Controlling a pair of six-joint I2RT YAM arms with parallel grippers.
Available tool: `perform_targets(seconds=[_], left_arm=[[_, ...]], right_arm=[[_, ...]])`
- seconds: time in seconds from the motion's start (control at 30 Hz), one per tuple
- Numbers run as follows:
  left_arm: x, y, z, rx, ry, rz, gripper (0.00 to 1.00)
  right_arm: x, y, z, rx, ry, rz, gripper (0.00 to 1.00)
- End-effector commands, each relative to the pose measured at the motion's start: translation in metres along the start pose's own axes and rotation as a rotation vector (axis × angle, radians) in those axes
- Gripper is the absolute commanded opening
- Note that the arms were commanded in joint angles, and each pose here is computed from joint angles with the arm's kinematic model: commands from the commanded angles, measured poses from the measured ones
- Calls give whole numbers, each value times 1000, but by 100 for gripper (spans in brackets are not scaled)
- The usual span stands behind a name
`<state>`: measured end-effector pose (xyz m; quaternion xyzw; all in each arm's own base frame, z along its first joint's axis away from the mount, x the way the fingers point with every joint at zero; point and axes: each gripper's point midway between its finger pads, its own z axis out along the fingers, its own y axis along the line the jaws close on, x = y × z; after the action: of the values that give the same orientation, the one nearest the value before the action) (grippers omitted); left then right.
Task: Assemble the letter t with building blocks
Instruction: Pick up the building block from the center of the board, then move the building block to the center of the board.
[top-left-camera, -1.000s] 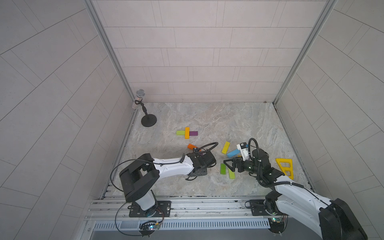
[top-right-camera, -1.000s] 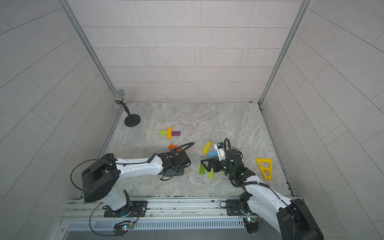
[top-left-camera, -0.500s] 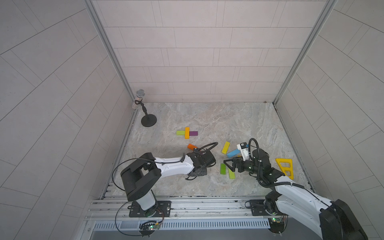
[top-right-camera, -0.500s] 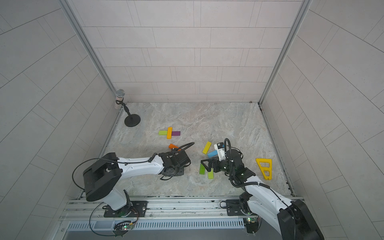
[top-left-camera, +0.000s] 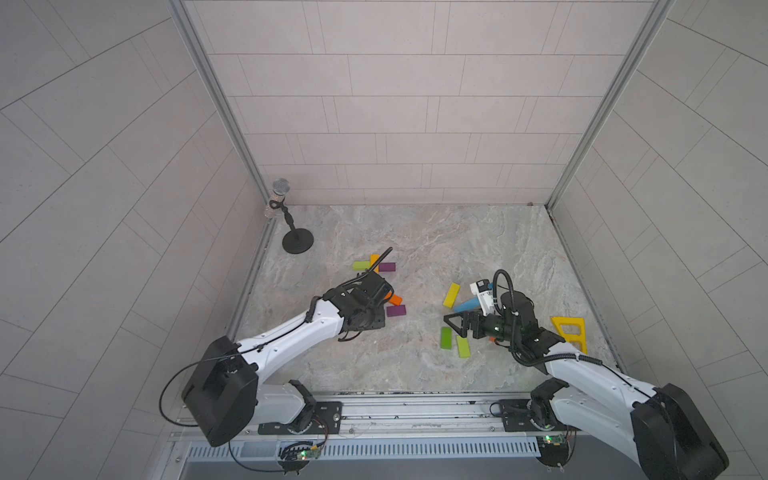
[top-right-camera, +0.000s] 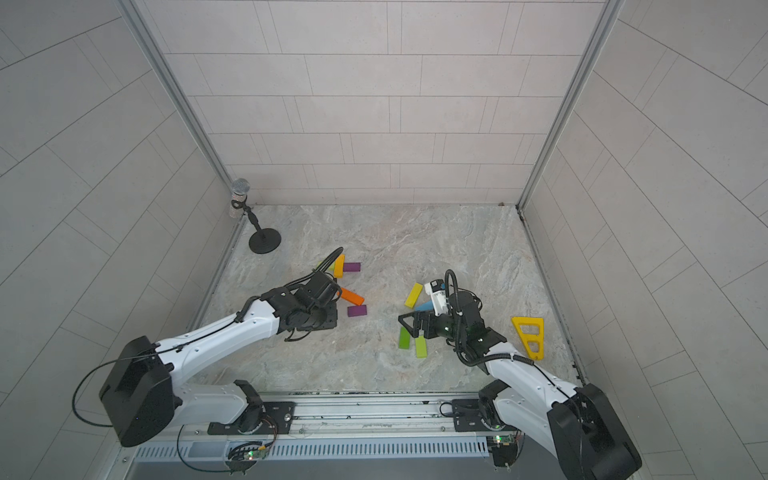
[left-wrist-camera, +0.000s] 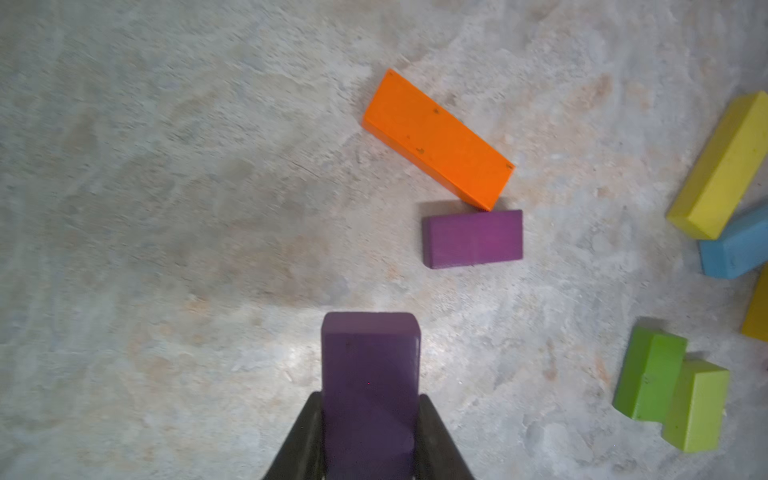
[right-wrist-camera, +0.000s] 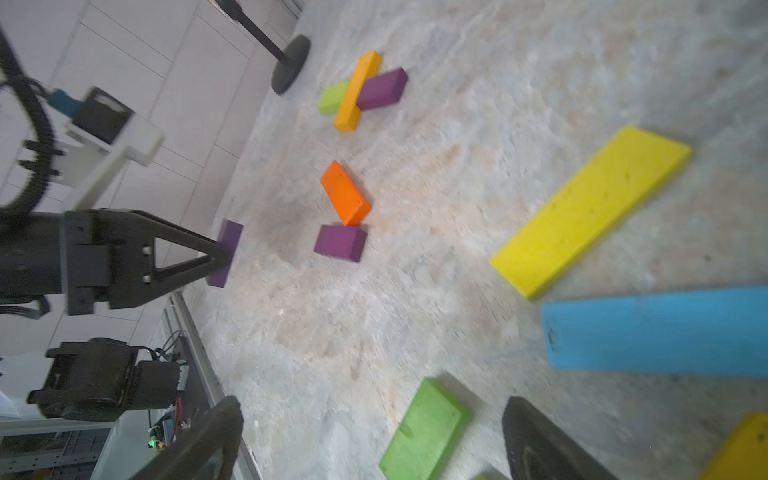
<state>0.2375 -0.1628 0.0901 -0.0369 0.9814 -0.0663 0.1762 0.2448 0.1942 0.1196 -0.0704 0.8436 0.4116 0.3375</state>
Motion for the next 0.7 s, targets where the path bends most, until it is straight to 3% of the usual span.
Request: perform_targets(seconds=[0.0, 0.23, 0.47, 0.67], left_arm=[[-14, 15, -3, -52, 18, 82, 0], [-48, 21, 23, -98, -6, 86, 0], [-73, 24, 55, -165, -37, 95, 0], [-92, 27, 82, -161, -37, 66, 0]], right_arm=[[-27, 23, 1, -53, -35, -30, 100], [-46, 26, 26, -90, -29, -17, 100], [-33, 14, 54, -171, -14, 58, 100], [-27, 10, 54, -155, 0, 48, 100]])
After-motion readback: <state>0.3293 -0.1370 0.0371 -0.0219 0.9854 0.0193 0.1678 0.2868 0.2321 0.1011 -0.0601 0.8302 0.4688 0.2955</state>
